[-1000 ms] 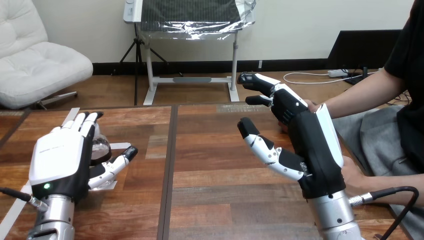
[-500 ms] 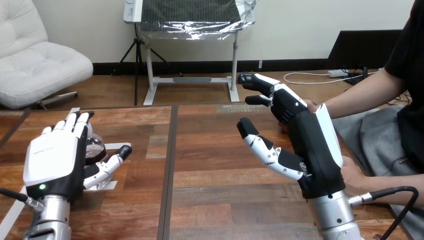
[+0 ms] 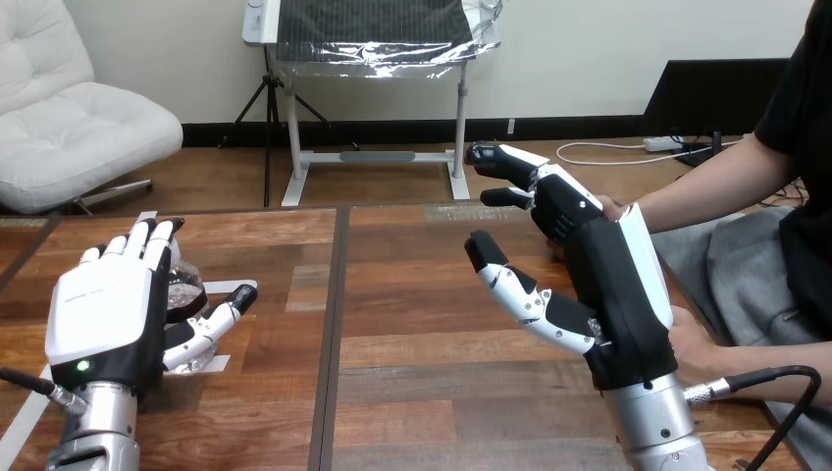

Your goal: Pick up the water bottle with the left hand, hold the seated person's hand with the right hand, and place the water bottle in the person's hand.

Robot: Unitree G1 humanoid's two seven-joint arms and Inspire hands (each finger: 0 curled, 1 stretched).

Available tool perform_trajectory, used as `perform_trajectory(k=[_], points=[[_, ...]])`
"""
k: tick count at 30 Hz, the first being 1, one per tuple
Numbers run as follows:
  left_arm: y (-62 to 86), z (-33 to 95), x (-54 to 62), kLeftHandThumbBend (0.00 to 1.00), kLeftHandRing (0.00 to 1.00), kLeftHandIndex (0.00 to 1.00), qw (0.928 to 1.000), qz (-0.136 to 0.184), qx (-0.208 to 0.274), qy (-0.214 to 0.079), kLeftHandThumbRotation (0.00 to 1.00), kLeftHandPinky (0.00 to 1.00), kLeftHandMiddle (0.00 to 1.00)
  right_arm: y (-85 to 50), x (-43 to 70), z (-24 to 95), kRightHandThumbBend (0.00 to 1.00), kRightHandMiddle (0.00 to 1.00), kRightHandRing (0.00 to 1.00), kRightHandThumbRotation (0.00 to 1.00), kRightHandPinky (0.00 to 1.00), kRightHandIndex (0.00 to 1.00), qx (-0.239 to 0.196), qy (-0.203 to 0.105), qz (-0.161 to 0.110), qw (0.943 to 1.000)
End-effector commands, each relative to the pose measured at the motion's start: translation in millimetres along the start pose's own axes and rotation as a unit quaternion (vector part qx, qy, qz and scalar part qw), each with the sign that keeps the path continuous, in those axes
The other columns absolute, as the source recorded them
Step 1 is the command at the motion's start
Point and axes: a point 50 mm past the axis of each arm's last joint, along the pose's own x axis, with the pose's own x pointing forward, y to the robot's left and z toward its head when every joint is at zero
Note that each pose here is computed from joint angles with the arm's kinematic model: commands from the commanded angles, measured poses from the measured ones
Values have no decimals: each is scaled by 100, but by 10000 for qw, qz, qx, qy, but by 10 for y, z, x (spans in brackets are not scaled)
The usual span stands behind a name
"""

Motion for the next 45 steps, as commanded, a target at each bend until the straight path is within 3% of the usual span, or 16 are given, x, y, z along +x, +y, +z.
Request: perform_trajectory(k=[1, 23, 38, 40, 42, 45], points=[[9, 30, 78, 64, 93, 93, 9998, -51, 128, -121, 100, 93, 94, -42, 160, 94, 39, 83, 81, 25, 71, 77, -47, -389, -68, 9992], [-14, 33, 166, 65, 93, 93, 9998, -108, 179, -71, 100, 93, 95, -45, 153, 96, 39, 83, 82, 23, 72, 77, -14, -375, -76, 9993], [-29, 40, 177, 64, 92, 92, 9959, 93, -897, 61, 95, 92, 94, -51, 156, 96, 39, 83, 81, 21, 71, 77, -78, -409, -72, 9991], [-29, 41, 175, 64, 92, 93, 9916, 98, -1280, 131, 92, 92, 94, -51, 157, 96, 39, 83, 81, 21, 71, 77, -52, -409, -72, 9991], [-46, 27, 172, 64, 93, 94, 9773, 168, -2080, 359, 86, 90, 95, -51, 160, 98, 39, 83, 81, 21, 71, 77, -48, -405, -73, 9991], [-55, 22, 168, 64, 92, 94, 9649, 238, -2569, 483, 82, 87, 94, -53, 160, 99, 39, 83, 81, 21, 71, 77, -49, -401, -71, 9992]])
